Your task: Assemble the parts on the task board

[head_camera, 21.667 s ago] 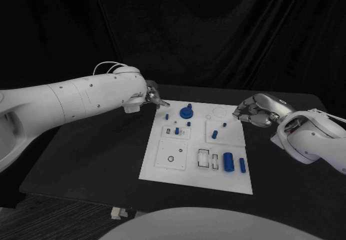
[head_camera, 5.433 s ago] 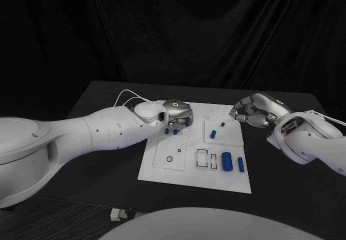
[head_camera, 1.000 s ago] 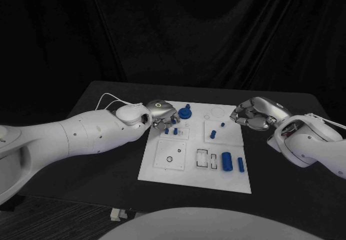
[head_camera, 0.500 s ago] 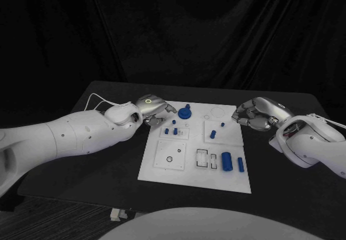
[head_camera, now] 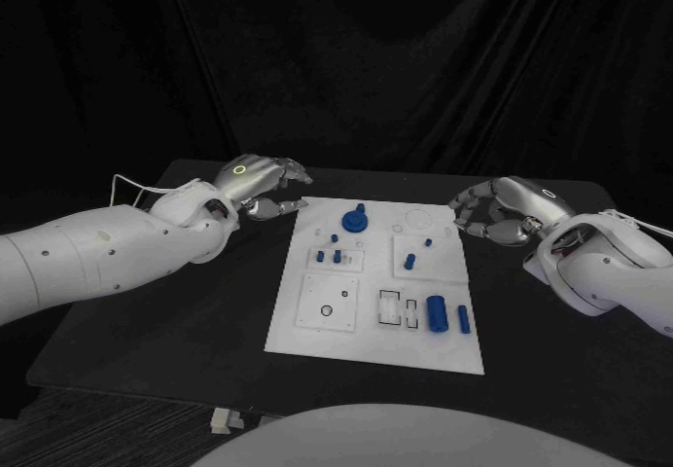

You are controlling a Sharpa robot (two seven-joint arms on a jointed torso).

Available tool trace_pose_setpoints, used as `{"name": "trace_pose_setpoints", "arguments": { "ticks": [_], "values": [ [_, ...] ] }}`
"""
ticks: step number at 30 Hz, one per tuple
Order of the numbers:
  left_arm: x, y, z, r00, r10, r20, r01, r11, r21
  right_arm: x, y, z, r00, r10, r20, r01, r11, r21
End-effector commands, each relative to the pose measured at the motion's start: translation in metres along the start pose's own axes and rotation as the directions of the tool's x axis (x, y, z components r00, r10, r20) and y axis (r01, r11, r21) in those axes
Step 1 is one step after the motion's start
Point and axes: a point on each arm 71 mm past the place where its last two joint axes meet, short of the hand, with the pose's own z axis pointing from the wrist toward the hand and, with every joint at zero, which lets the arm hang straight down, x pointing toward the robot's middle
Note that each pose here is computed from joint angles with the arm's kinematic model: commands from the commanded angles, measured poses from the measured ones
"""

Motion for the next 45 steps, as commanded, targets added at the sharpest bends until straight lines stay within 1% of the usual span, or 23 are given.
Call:
{"name": "trace_pose_setpoints", "arguments": {
  "ticks": [1, 2, 4, 7, 9, 10, 13, 14, 16, 17, 19, 20, 21, 24, 26, 30, 34, 42, 45],
  "values": [
    [-0.0132, 0.0026, -0.0035, 0.904, -0.409, 0.124, 0.408, 0.912, 0.035, -0.001, 0.008, 0.004, 0.972, -0.232, 0.034, 0.234, 0.963, -0.134],
    [-0.0142, 0.0037, -0.0048, 0.867, -0.482, 0.127, 0.48, 0.876, 0.043, 0.0, 0.008, 0.005, 0.965, -0.261, 0.028, 0.262, 0.954, -0.145],
    [-0.0164, 0.0051, -0.0075, 0.754, -0.643, 0.135, 0.64, 0.765, 0.07, 0.003, 0.008, 0.007, 0.948, -0.319, -0.001, 0.315, 0.936, -0.157],
    [-0.0181, 0.004, -0.0102, 0.605, -0.784, 0.137, 0.778, 0.619, 0.108, 0.008, 0.005, 0.01, 0.93, -0.364, -0.044, 0.354, 0.922, -0.154],
    [-0.0187, 0.0012, -0.0116, 0.503, -0.855, 0.13, 0.845, 0.517, 0.137, 0.012, 0.003, 0.011, 0.92, -0.386, -0.072, 0.373, 0.916, -0.149],
    [-0.0189, -0.0005, -0.0122, 0.465, -0.876, 0.126, 0.865, 0.48, 0.148, 0.013, 0.002, 0.012, 0.916, -0.393, -0.081, 0.379, 0.914, -0.147],
    [-0.0188, -0.0064, -0.014, 0.37, -0.923, 0.102, 0.907, 0.383, 0.176, 0.016, 0.001, 0.015, 0.907, -0.41, -0.1, 0.393, 0.907, -0.149],
    [-0.0182, -0.009, -0.0146, 0.341, -0.935, 0.091, 0.918, 0.353, 0.184, 0.018, 0.001, 0.017, 0.904, -0.414, -0.105, 0.397, 0.905, -0.153],
    [-0.0167, -0.0133, -0.016, 0.303, -0.95, 0.073, 0.93, 0.311, 0.193, 0.02, 0.002, 0.02, 0.901, -0.42, -0.111, 0.401, 0.902, -0.161],
    [-0.0159, -0.0155, -0.0167, 0.286, -0.956, 0.064, 0.935, 0.293, 0.198, 0.021, 0.003, 0.022, 0.899, -0.422, -0.115, 0.402, 0.901, -0.164],
    [-0.0149, -0.0187, -0.0178, 0.265, -0.963, 0.052, 0.941, 0.27, 0.203, 0.023, 0.004, 0.024, 0.896, -0.426, -0.124, 0.404, 0.899, -0.169],
    [-0.014, -0.022, -0.019, 0.244, -0.969, 0.039, 0.946, 0.247, 0.208, 0.025, 0.005, 0.026, 0.893, -0.43, -0.135, 0.406, 0.897, -0.174],
    [-0.0136, -0.0241, -0.0199, 0.232, -0.972, 0.031, 0.949, 0.233, 0.211, 0.026, 0.006, 0.029, 0.89, -0.433, -0.143, 0.407, 0.896, -0.178],
    [-0.0129, -0.0278, -0.0218, 0.21, -0.978, 0.015, 0.954, 0.208, 0.216, 0.03, 0.008, 0.034, 0.883, -0.441, -0.162, 0.411, 0.892, -0.187],
    [-0.0124, -0.0302, -0.0229, 0.195, -0.981, 0.003, 0.957, 0.191, 0.22, 0.034, 0.008, 0.04, 0.877, -0.445, -0.183, 0.412, 0.891, -0.191],
    [-0.0121, -0.033, -0.0247, 0.174, -0.985, -0.014, 0.961, 0.167, 0.221, 0.04, 0.008, 0.046, 0.871, -0.442, -0.214, 0.406, 0.893, -0.193],
    [-0.0116, -0.034, -0.0258, 0.159, -0.987, -0.029, 0.965, 0.149, 0.218, 0.045, 0.008, 0.052, 0.868, -0.432, -0.244, 0.394, 0.899, -0.191],
    [-0.0096, -0.035, -0.028, 0.142, -0.989, -0.044, 0.969, 0.13, 0.211, 0.052, 0.002, 0.06, 0.868, -0.403, -0.289, 0.368, 0.914, -0.169],
    [-0.0089, -0.0354, -0.029, 0.137, -0.989, -0.047, 0.97, 0.124, 0.208, 0.054, 0.0, 0.061, 0.869, -0.396, -0.298, 0.364, 0.918, -0.158]
  ]
}}
